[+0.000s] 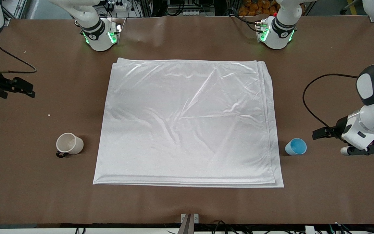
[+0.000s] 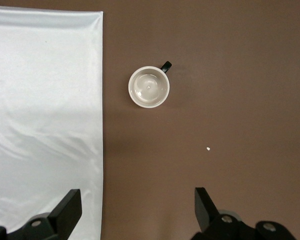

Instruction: Place blue cup into white mug on cloth

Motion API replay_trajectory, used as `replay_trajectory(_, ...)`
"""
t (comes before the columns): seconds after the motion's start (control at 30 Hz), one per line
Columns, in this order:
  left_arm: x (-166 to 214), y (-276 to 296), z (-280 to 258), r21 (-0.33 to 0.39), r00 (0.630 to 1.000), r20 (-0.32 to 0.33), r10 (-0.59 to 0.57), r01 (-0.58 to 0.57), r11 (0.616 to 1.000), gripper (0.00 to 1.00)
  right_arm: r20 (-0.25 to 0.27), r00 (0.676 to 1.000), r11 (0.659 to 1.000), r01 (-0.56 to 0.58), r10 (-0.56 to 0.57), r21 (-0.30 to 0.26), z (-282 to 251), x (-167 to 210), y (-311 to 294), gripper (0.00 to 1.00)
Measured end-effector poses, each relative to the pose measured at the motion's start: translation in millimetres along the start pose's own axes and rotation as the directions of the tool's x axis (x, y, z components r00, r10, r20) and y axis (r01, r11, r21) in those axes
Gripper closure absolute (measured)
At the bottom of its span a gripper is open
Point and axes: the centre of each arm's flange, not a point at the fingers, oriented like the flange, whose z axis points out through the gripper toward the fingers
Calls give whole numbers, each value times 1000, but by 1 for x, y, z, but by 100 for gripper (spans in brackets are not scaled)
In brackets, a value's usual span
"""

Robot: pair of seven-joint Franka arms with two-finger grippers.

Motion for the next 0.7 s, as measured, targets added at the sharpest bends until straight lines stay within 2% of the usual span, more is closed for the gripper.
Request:
replay_trajectory(0.43,18,-7,104,-10,999,40,-4,4,1000,0,-30,997,997,-71,71,-2,90,56,43,0)
replay_trajectory(0.7,19,-10,136,-15,998,58,-10,11,1000,0,-19,977,977,-214,214,1,128,84,48,0)
